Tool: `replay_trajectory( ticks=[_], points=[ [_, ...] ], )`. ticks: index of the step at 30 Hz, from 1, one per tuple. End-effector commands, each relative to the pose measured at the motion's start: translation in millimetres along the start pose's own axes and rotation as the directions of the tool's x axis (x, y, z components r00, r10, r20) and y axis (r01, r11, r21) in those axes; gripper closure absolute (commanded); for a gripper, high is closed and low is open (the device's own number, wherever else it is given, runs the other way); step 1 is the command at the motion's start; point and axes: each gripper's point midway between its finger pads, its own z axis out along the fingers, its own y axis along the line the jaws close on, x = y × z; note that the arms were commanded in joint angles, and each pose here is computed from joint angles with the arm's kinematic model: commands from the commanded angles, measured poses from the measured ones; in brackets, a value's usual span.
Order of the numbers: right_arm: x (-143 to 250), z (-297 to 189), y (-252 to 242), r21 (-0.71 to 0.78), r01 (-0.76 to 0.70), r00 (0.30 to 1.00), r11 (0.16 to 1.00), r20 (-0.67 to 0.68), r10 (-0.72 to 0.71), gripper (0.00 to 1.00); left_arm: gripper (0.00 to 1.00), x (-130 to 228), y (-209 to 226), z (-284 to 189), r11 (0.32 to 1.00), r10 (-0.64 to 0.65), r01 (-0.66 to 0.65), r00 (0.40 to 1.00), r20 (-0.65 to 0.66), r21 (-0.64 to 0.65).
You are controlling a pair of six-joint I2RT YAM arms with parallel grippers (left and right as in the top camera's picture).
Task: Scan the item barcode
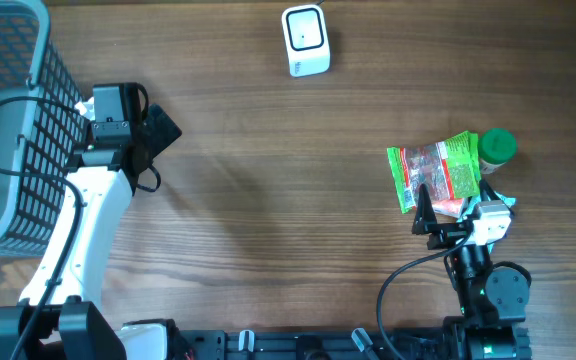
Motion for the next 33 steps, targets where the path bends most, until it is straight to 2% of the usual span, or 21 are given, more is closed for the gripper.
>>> replay_trajectory(
  ticks=[1, 20, 24, 27, 33],
  points=[
    [-3, -1, -3, 0.014, -0.014, 1.000, 1.000, 0.013, 0.014, 0.00, 0.00, -4, -1, -2, 1.000, -0.001, 0.001, 1.000, 0.008, 0.004],
    [-2, 0, -3, 0.014, -0.014, 1.000, 1.000, 0.009, 0.014, 0.00, 0.00, -10, -3, -12, 1.000, -0.007, 0.006, 0.999, 0.034, 0.024],
    [-2, 0, -3, 0.014, -0.014, 1.000, 1.000, 0.009, 0.014, 0.00, 0.00, -27, -7, -48, 0.996, -0.032, 0.021, 0.992, 0.125, 0.091],
    [-2, 0, -3, 0.013, -0.014, 1.000, 1.000, 0.009, 0.014, 0.00, 0.00, -43, -9, -91, 0.985, -0.068, 0.029, 0.972, 0.226, 0.170],
    [-2, 0, -3, 0.014, -0.014, 1.000, 1.000, 0.009, 0.014, 0.00, 0.00, -60, -1, -189, 0.942, -0.167, 0.019, 0.892, 0.420, 0.334]
  ],
)
